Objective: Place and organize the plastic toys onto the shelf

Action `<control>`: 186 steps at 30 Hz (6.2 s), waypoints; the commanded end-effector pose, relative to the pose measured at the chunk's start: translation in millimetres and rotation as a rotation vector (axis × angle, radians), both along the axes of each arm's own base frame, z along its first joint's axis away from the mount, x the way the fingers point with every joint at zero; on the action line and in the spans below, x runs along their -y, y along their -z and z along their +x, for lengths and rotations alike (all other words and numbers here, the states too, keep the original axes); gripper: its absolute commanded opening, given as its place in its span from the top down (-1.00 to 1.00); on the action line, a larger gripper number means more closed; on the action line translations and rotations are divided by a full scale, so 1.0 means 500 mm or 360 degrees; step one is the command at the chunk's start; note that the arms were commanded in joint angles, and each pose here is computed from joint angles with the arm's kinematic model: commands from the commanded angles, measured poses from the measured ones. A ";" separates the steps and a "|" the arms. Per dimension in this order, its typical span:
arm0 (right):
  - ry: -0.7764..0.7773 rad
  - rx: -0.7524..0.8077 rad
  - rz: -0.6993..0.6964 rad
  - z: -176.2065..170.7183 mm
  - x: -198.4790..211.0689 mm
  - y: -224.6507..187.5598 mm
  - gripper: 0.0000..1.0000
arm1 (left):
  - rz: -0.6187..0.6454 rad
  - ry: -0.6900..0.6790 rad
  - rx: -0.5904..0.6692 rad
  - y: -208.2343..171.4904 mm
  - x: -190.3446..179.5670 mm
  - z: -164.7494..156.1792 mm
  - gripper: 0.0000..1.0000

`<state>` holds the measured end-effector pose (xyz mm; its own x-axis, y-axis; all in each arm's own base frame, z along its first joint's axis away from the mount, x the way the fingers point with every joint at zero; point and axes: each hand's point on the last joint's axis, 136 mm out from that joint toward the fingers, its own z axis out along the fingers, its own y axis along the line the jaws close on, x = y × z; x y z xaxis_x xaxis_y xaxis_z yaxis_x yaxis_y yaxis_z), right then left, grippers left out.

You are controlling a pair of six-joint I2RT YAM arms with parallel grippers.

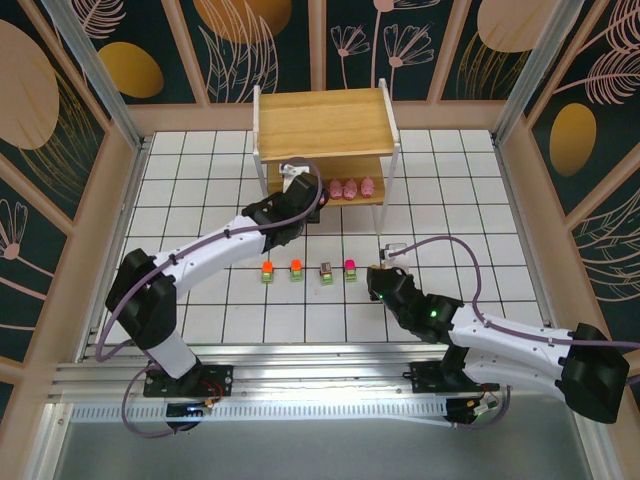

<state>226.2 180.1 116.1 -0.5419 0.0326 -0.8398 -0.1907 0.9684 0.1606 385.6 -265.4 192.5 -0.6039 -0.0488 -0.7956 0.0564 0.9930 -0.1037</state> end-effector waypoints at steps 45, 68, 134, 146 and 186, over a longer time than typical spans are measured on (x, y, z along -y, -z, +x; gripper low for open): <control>0.0007 0.0018 -0.0014 0.002 0.007 0.004 0.42 | -0.0061 -0.0030 0.0071 -0.034 -0.012 0.016 0.18; 0.0008 0.0018 -0.0012 0.001 0.007 0.003 0.24 | -0.0019 -0.0069 0.0140 -0.058 -0.027 0.000 -0.23; 0.0451 -0.0554 -0.0131 0.089 0.062 0.119 -0.03 | -0.0016 0.0220 0.0004 0.203 -0.198 -0.280 -0.41; 0.0475 -0.0560 -0.0184 0.107 0.070 0.129 0.14 | -0.0011 0.0258 0.0022 0.200 -0.188 -0.262 -0.42; 0.0337 -0.0452 -0.0201 0.092 0.028 0.035 0.67 | -0.0038 0.0281 0.0000 0.206 -0.187 -0.260 -0.44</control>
<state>272.3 163.9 77.1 -0.7668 0.1036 -0.6335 0.0673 0.9944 0.0812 253.4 -173.5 87.6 -0.6159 0.0411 -0.7868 0.2281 0.9652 -0.1281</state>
